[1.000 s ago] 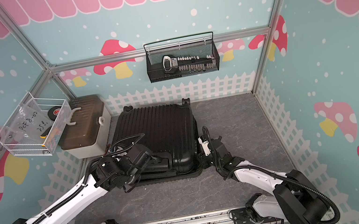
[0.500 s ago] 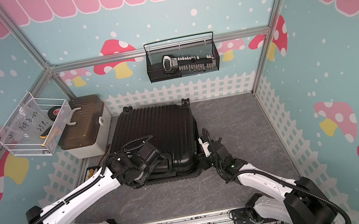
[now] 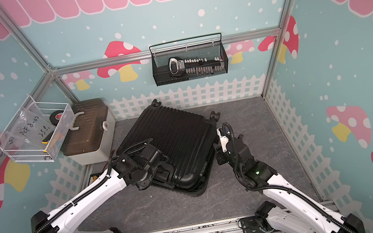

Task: Close the suitcase zippers
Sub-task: Adjust the suitcase at the center of the board.

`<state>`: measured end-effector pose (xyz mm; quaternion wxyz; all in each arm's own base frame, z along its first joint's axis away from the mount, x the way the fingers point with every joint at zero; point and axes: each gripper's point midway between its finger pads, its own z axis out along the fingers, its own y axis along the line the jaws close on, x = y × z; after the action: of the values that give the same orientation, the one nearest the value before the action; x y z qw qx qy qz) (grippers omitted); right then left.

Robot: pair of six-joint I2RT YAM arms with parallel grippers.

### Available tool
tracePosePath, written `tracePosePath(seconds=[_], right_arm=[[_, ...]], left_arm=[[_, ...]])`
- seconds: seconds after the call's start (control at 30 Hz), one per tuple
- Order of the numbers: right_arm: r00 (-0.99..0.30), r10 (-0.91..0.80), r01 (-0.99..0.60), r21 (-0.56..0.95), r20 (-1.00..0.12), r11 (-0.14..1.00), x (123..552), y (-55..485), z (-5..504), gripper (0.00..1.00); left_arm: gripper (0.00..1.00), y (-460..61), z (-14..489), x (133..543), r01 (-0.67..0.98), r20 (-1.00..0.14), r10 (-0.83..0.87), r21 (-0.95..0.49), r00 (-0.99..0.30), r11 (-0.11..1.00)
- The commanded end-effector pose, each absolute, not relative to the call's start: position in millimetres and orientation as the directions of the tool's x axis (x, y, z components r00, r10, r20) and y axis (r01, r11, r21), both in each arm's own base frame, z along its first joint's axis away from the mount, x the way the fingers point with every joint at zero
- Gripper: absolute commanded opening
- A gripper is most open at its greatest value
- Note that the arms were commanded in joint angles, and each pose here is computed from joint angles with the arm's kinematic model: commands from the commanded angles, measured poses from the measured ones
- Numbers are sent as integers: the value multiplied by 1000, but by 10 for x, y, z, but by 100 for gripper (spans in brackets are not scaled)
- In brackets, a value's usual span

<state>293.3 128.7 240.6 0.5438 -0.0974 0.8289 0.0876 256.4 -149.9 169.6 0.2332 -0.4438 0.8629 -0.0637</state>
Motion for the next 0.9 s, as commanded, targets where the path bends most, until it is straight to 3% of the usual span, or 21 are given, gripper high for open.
tracePosePath(seconds=[0.0,0.07,0.13,0.43,0.5,0.53,0.7,0.87], right_arm=[[-422,-119,-201,-35,-899,979,2942,1045,2418,41],[-435,-102,-190,-20,-895,982,2967,963,2423,41],[-450,-73,-171,5,-890,985,2985,868,2405,41],[-479,-50,-149,25,-876,988,2961,761,2340,41],[-485,-53,-151,24,-873,988,2962,765,2324,41],[-486,-53,-154,25,-872,988,2963,771,2322,41],[-496,-58,-165,28,-866,986,2972,795,2272,41],[-497,-62,-175,30,-866,984,2995,819,2272,42]], left_arm=[[26,-1310,1866,2828,-531,-556,-521,-160,-648,832],[25,-1293,1997,3019,-415,-622,-387,-108,-680,903],[15,-1351,2072,3225,-251,-661,-217,-46,-718,967],[13,-1421,2147,3948,41,-619,23,-15,-785,999],[13,-1403,2155,4007,39,-597,37,10,-802,999],[15,-1390,2161,4012,33,-590,38,20,-807,999],[42,-1287,2063,3959,-23,-573,8,46,-820,999],[48,-1267,1834,3885,-46,-523,-16,45,-852,998]])
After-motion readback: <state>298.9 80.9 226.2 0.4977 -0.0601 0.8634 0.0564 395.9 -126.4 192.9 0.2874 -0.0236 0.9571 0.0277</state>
